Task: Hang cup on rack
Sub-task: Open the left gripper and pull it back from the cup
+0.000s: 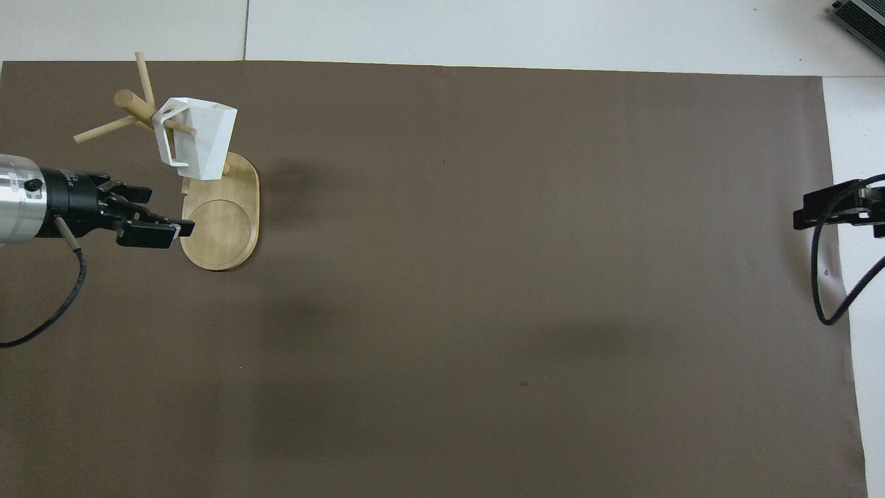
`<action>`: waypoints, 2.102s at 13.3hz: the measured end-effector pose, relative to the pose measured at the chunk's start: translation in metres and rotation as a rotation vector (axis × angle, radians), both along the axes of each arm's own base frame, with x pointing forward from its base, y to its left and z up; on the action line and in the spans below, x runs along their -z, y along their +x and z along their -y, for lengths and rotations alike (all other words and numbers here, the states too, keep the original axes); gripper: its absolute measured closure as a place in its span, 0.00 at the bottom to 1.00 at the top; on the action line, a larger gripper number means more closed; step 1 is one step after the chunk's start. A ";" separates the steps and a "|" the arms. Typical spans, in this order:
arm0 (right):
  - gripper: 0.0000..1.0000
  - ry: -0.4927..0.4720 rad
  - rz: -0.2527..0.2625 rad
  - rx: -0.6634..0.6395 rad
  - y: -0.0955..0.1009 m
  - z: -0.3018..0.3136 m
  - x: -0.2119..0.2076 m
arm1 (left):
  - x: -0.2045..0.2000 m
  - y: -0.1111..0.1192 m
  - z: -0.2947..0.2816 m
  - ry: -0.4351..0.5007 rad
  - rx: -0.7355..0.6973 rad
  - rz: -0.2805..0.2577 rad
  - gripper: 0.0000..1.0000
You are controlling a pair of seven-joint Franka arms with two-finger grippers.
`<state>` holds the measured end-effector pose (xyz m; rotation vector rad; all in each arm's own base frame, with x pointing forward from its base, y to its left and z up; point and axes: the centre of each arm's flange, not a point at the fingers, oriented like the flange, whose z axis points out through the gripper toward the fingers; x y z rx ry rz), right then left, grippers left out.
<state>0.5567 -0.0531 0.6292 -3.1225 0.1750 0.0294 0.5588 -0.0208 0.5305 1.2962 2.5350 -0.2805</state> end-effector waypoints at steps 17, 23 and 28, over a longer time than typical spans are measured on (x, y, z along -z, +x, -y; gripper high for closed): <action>0.00 0.000 0.000 0.000 0.000 0.000 0.000 | -0.055 -0.006 -0.006 0.266 1.261 0.293 0.00; 0.00 0.000 0.000 0.000 0.000 0.000 0.000 | -0.064 -0.005 -0.013 0.393 1.746 0.349 0.00; 0.00 0.000 0.000 0.000 0.000 0.000 0.000 | -0.099 -0.014 -0.012 0.422 2.025 0.319 0.00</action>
